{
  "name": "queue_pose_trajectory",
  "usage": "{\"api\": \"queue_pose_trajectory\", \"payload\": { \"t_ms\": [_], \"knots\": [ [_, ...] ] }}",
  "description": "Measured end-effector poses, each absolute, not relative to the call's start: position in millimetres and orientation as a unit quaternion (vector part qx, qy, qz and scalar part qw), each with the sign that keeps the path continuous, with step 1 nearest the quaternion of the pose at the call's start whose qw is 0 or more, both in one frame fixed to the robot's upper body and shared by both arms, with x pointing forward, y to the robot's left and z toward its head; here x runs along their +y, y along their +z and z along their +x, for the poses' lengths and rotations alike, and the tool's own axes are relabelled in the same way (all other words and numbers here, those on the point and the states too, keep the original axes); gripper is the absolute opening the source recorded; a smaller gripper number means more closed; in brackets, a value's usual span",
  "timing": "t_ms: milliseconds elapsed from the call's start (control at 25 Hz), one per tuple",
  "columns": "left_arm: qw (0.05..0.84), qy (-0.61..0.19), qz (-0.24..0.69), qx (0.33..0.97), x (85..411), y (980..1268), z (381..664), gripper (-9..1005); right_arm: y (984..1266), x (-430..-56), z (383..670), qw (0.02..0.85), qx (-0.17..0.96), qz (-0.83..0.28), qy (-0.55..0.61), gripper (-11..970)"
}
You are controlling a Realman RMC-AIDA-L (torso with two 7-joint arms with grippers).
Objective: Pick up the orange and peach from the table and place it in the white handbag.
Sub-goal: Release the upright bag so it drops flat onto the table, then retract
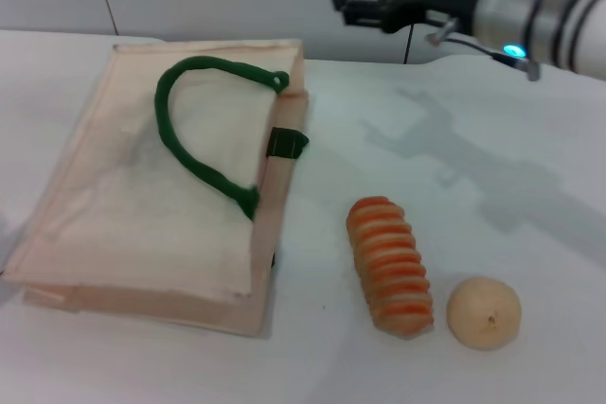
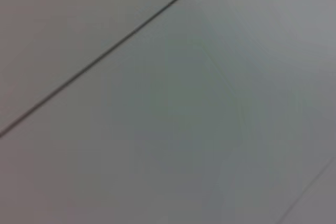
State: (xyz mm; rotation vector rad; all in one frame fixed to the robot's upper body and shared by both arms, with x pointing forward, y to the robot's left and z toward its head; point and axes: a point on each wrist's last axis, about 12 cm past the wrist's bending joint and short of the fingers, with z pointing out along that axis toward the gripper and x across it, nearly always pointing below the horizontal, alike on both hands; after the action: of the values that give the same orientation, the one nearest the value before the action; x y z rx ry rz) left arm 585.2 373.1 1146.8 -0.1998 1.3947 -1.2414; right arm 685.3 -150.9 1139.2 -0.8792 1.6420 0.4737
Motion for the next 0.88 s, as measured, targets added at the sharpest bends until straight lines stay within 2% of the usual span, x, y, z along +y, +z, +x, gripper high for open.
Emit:
{"api": "queue_pose_trajectory", "payload": {
  "t_ms": [80,200,240,280,440,640,880],
  "knots": [
    [0.599,-0.515,-0.086,0.607,372.3,1142.3,586.4,301,1137.1,-166.7,680.4,0.597,0.690,-0.350,0.213,893],
    [0.624,-0.473,-0.067,0.618,366.1,1133.1,587.5,551,1129.7,-192.0,668.5,0.648,0.664,-0.309,0.208,893],
    [0.646,-0.439,-0.053,0.622,361.0,1126.4,587.5,566,1124.5,-208.1,658.0,0.684,0.642,-0.286,0.194,893],
    [0.646,-0.439,-0.053,0.622,361.0,1126.4,587.5,581,1124.5,-208.1,658.0,0.684,0.642,-0.286,0.194,893],
    [0.691,-0.359,-0.026,0.628,350.2,1112.1,586.3,640,1110.7,-231.1,636.2,0.743,0.611,-0.231,0.149,893],
    [0.752,-0.206,0.013,0.626,330.7,1086.6,577.7,699,1103.2,-241.6,628.7,0.760,0.611,-0.189,0.116,893],
    [0.775,-0.116,0.010,0.621,320.6,1072.3,570.6,694,1090.1,-266.9,618.5,0.765,0.631,-0.096,0.086,893]
  ]
}}
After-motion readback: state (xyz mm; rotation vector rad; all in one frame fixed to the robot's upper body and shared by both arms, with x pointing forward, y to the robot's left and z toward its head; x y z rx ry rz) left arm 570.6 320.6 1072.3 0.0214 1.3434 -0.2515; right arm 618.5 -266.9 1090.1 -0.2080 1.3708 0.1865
